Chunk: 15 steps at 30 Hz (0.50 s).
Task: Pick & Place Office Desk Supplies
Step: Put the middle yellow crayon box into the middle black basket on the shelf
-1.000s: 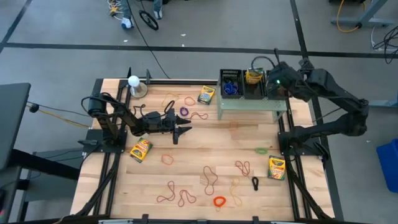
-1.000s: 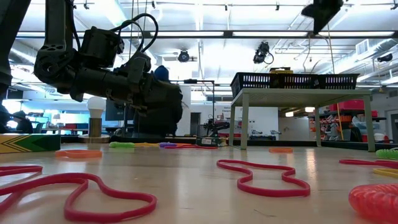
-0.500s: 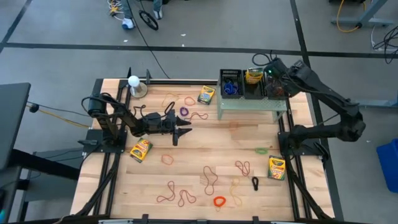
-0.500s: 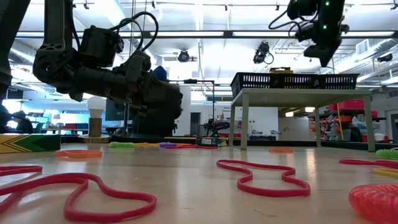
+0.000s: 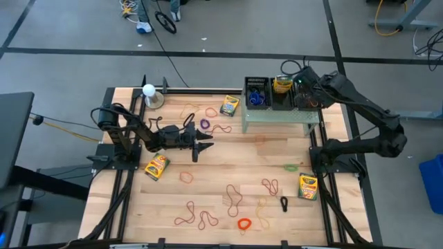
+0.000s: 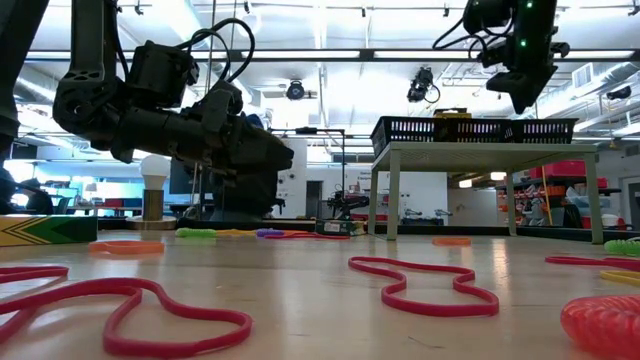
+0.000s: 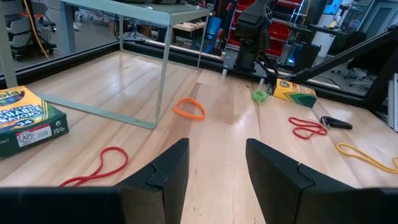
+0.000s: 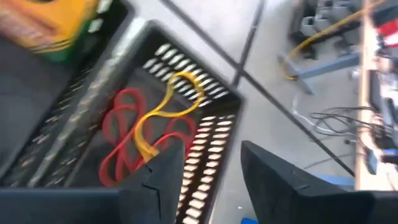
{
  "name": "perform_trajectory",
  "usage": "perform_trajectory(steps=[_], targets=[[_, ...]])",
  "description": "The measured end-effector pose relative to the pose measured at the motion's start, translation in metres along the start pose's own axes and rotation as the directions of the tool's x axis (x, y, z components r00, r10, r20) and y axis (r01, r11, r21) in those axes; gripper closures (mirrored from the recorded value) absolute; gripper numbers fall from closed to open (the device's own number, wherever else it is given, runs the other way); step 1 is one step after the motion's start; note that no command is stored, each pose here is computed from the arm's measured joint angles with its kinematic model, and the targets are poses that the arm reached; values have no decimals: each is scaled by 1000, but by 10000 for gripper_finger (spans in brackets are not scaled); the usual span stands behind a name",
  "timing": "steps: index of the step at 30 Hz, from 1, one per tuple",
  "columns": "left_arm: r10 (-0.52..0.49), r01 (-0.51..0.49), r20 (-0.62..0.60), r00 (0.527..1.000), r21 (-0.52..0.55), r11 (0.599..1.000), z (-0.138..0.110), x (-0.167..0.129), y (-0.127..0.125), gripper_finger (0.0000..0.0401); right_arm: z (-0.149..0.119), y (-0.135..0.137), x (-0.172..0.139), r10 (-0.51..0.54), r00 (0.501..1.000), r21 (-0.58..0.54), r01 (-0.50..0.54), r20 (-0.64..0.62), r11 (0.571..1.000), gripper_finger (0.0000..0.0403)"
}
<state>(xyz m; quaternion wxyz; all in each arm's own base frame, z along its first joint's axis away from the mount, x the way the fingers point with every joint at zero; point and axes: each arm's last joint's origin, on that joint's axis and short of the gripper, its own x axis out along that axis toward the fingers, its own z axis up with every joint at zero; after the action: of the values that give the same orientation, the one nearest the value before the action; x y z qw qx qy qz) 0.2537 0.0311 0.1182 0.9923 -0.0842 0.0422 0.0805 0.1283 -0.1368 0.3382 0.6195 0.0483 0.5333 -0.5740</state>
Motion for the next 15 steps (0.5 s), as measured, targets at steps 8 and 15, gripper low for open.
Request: perform_trajectory(steps=[8,15], targets=[[2,-2,-10,1000,10,1000,-1,0,0,236,-11,21,-41,211,977,-108,-206,30,973,327],[13,-13,-5,1000,20,1000,-1,0,1,236,-30,52,-80,373,913,-169,-347,164,923,385]])
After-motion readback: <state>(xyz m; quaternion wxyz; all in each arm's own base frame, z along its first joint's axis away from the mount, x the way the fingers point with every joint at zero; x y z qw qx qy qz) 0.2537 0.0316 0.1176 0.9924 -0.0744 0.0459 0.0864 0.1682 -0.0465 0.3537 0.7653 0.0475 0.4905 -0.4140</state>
